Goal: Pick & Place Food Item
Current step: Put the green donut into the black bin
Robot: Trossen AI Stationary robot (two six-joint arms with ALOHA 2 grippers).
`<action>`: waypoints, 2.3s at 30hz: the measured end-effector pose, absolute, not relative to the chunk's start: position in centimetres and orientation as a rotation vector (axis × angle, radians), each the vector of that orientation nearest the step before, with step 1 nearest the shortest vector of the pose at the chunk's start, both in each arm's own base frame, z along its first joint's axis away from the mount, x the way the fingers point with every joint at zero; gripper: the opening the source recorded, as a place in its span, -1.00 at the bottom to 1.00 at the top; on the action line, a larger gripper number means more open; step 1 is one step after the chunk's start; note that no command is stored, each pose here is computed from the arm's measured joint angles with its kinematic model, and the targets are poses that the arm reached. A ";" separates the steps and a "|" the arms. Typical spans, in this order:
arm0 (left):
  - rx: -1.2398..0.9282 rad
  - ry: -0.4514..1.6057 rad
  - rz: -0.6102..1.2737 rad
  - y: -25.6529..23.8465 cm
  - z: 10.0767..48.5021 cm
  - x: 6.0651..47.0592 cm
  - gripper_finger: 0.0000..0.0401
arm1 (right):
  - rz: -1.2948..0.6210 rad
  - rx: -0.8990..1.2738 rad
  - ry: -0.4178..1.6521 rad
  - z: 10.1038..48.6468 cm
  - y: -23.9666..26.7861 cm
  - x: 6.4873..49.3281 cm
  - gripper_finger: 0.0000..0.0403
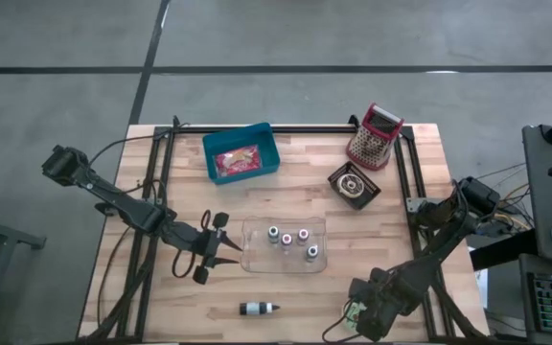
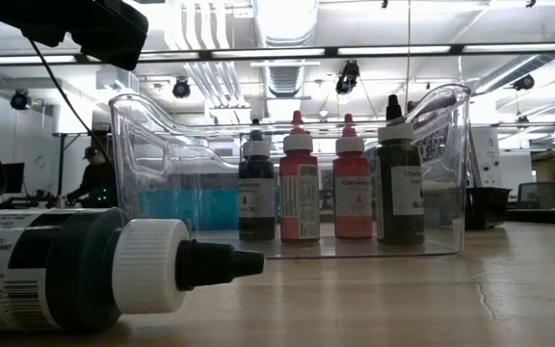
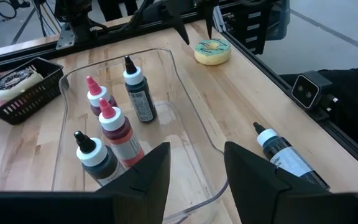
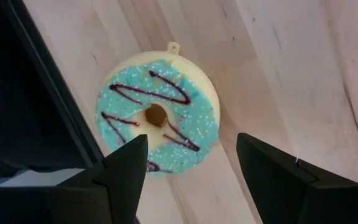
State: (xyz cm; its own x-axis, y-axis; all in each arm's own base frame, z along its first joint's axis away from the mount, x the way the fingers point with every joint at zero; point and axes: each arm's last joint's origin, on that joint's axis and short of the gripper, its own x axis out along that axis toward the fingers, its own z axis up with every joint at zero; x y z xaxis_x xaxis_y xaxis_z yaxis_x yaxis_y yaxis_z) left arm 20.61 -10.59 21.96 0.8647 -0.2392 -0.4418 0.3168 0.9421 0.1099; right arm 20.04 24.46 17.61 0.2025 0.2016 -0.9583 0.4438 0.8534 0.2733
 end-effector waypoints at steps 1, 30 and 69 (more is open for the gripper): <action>0.182 0.438 -0.293 -10.6 22.0 20.6 -0.22 | -0.187 0.567 1.376 17.5 24.4 20.0 0.19; 0.182 0.430 -0.293 -10.6 22.0 20.6 -0.22 | -0.220 0.318 1.526 14.4 27.2 22.9 0.06; 0.182 0.430 -0.292 -10.6 22.0 20.6 -0.22 | 0.000 -0.105 0.685 16.9 29.9 28.1 -0.96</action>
State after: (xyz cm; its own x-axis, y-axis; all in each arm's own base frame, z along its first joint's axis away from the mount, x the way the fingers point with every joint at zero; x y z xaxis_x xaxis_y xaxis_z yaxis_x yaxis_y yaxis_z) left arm 20.64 -10.60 22.04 0.8683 -0.2397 -0.4343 0.3160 0.9421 0.1118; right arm 28.13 29.93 16.90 0.7744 -0.0346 -0.6317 -0.0345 0.9947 -0.0968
